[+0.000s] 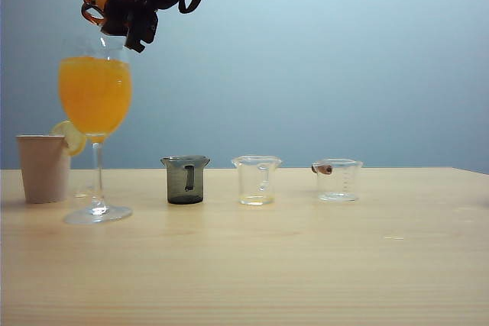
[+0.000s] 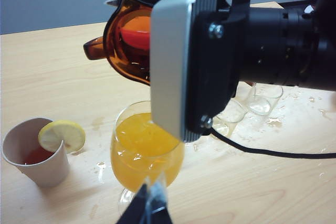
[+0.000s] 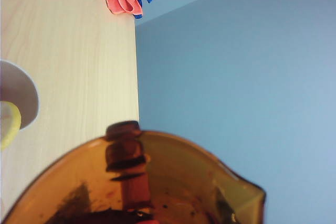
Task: Pick up the fourth measuring cup from the left, pour the grenadine inside into the goblet, and finally put the measuring cup back in its original place.
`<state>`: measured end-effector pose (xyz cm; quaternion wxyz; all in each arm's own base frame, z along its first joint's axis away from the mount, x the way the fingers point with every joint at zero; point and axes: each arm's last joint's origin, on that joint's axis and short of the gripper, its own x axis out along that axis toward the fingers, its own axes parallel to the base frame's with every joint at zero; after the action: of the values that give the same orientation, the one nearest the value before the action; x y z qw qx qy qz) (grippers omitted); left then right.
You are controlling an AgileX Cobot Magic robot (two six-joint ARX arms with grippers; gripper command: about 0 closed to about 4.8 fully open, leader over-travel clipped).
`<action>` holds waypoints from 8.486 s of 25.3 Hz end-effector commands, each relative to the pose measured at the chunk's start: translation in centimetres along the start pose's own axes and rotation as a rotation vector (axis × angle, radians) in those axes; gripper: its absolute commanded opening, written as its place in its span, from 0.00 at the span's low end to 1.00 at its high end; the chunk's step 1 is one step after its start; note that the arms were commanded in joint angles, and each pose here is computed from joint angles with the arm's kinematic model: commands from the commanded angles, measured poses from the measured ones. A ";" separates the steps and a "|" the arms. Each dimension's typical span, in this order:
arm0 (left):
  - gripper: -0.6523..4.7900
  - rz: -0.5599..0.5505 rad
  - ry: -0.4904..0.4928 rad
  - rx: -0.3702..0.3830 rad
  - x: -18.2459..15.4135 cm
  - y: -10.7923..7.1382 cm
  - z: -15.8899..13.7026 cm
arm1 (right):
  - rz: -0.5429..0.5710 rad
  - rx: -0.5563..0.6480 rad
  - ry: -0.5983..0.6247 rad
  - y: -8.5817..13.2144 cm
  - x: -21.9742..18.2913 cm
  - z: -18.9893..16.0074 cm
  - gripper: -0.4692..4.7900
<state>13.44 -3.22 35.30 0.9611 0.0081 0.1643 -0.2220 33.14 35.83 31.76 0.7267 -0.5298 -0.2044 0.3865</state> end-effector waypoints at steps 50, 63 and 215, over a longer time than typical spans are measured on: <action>0.11 -0.003 -0.010 0.003 -0.1 0.0 0.1 | -0.080 -0.244 -0.049 -0.8 -0.3 2.0 0.47; 0.11 -0.003 -0.010 0.003 -0.1 0.0 0.1 | -0.089 -0.288 -0.044 -0.8 -0.3 2.2 0.47; 0.11 -0.003 -0.010 0.003 -0.1 0.0 0.1 | -0.152 -0.156 0.007 -1.7 -0.7 2.5 0.47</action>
<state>13.44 -3.22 35.30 0.9611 0.0081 0.1643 -0.2220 31.87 36.82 33.03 0.6793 -0.6010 -0.2741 0.3198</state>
